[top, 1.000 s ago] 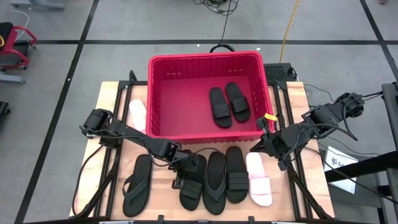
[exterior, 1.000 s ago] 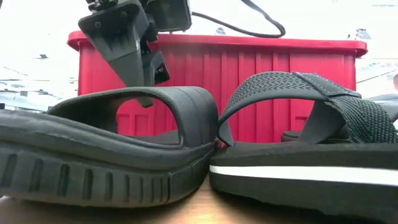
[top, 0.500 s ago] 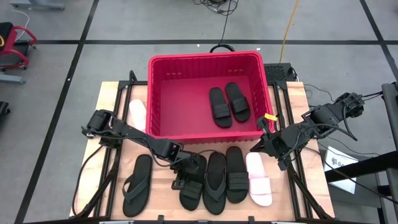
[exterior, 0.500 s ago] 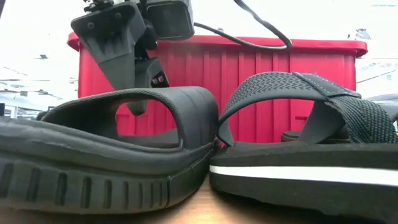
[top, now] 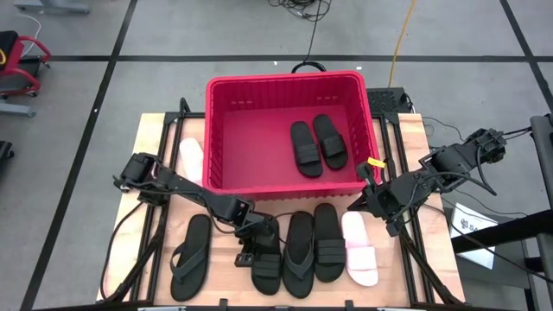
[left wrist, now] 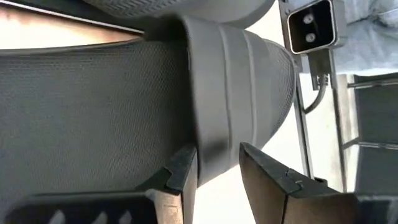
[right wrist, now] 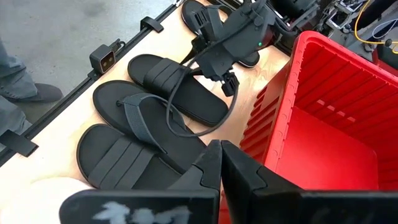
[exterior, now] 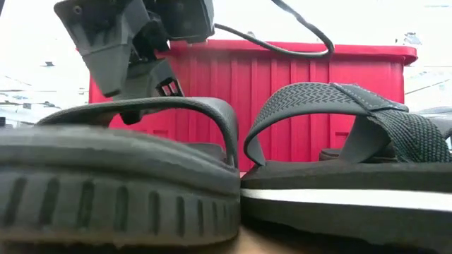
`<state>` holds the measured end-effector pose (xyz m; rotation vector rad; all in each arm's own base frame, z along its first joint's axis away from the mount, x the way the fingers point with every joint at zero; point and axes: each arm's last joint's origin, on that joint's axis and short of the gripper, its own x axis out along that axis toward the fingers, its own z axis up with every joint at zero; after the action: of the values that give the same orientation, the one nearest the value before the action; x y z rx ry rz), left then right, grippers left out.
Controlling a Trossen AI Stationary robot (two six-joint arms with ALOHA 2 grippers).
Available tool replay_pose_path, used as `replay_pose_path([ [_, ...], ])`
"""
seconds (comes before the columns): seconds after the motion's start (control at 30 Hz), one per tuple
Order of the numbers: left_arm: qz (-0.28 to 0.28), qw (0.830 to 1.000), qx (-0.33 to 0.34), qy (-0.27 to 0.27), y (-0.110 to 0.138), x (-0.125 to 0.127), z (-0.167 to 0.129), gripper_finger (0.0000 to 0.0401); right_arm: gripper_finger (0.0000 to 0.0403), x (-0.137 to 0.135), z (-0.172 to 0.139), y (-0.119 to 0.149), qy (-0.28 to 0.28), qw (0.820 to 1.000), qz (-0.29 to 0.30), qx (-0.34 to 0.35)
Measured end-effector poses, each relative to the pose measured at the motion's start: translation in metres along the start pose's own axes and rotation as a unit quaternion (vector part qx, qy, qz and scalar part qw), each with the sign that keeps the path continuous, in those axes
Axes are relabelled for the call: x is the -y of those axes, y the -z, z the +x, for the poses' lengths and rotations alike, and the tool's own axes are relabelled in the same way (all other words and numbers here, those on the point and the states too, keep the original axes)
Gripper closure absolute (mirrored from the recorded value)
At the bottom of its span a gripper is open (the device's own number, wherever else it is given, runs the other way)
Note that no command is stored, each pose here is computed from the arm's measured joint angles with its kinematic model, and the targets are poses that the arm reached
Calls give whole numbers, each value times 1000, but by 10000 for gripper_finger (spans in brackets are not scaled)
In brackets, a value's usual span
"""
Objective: Pick and place slides into bin
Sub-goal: Put the black slipper into the red organizer bin
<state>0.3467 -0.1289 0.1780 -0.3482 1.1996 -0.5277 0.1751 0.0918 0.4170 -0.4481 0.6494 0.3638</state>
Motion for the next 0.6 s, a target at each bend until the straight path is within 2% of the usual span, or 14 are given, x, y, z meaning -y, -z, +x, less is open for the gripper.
replay_pose_path([
  [0.6,6,1000,6,-1,1,10,17,296,403,0,0,0,1,1000,4,0],
])
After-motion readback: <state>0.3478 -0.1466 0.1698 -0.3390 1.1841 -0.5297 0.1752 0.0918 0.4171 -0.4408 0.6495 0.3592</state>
